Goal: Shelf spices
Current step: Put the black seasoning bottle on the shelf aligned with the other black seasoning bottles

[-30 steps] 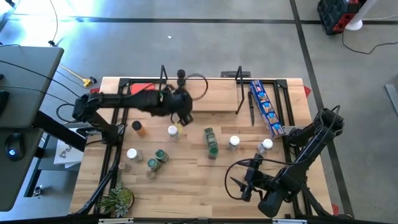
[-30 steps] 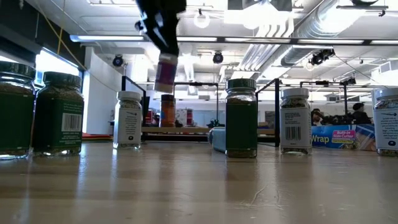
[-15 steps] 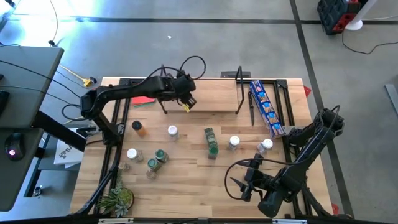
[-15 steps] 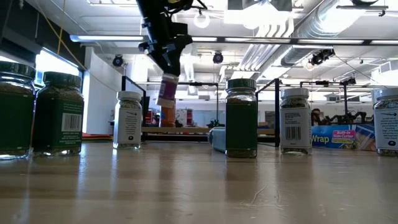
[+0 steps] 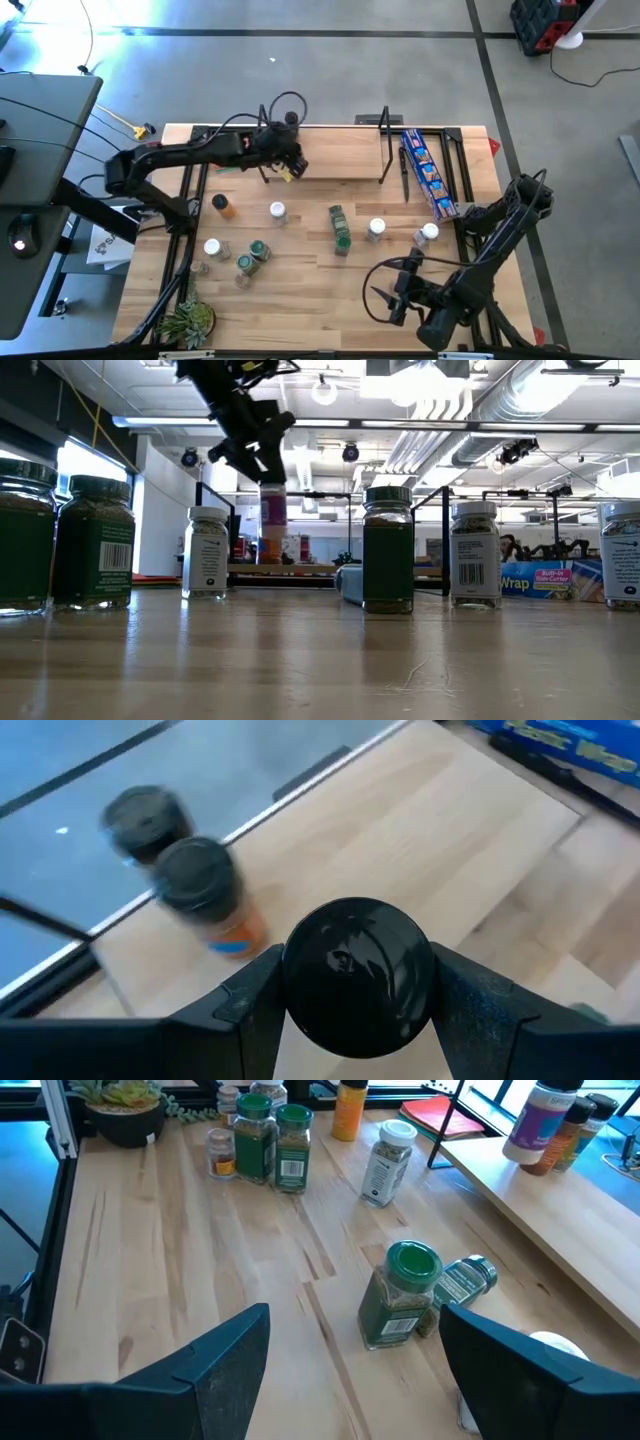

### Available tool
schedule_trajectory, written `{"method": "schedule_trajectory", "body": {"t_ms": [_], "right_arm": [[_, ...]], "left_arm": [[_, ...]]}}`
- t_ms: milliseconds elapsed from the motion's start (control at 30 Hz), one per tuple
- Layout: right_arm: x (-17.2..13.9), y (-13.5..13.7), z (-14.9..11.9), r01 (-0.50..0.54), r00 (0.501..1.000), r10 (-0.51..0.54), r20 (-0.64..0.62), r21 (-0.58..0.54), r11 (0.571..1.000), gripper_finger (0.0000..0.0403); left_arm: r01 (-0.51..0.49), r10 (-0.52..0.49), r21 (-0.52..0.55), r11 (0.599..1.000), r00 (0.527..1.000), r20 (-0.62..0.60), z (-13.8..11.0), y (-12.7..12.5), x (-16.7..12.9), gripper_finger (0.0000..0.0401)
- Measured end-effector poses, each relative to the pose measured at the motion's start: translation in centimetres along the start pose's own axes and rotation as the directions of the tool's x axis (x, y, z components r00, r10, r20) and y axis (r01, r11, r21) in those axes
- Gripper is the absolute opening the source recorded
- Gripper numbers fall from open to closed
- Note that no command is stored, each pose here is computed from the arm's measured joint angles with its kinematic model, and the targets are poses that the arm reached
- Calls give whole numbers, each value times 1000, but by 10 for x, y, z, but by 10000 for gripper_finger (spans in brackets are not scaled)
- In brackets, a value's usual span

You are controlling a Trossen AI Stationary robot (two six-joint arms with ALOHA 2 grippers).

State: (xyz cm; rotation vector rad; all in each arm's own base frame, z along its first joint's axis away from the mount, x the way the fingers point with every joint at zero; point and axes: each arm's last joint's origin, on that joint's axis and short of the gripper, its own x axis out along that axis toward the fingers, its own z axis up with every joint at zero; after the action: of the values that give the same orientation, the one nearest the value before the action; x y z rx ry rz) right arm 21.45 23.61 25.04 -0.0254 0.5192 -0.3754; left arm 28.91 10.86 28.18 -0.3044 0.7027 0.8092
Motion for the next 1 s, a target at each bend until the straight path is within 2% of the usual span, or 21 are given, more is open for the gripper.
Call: {"method": "schedule_trajectory", "body": {"t_ms": [133,300,667,867,1000], "right_arm": [[0,0,0,8,1000,-8,9,-2,1000,287],[1,-1,1,20,1000,-20,23,-2,1000,287],[1,-1,1,17,1000,-17,18,6,1000,287],[1,0,1,13,1000,-13,20,11,1000,287],[1,0,1,13,1000,-13,20,9,1000,287]], "left_arm": [[-17,16,-27,999,999,-34,-14,11,4,196],[-9,7,-26,1000,997,-83,-25,12,24,196],[-53,52,-23,998,998,-35,-20,16,40,196],[-64,64,-17,998,997,-34,-20,18,41,231],[-72,72,-10,997,997,-32,-20,18,41,238]]}}
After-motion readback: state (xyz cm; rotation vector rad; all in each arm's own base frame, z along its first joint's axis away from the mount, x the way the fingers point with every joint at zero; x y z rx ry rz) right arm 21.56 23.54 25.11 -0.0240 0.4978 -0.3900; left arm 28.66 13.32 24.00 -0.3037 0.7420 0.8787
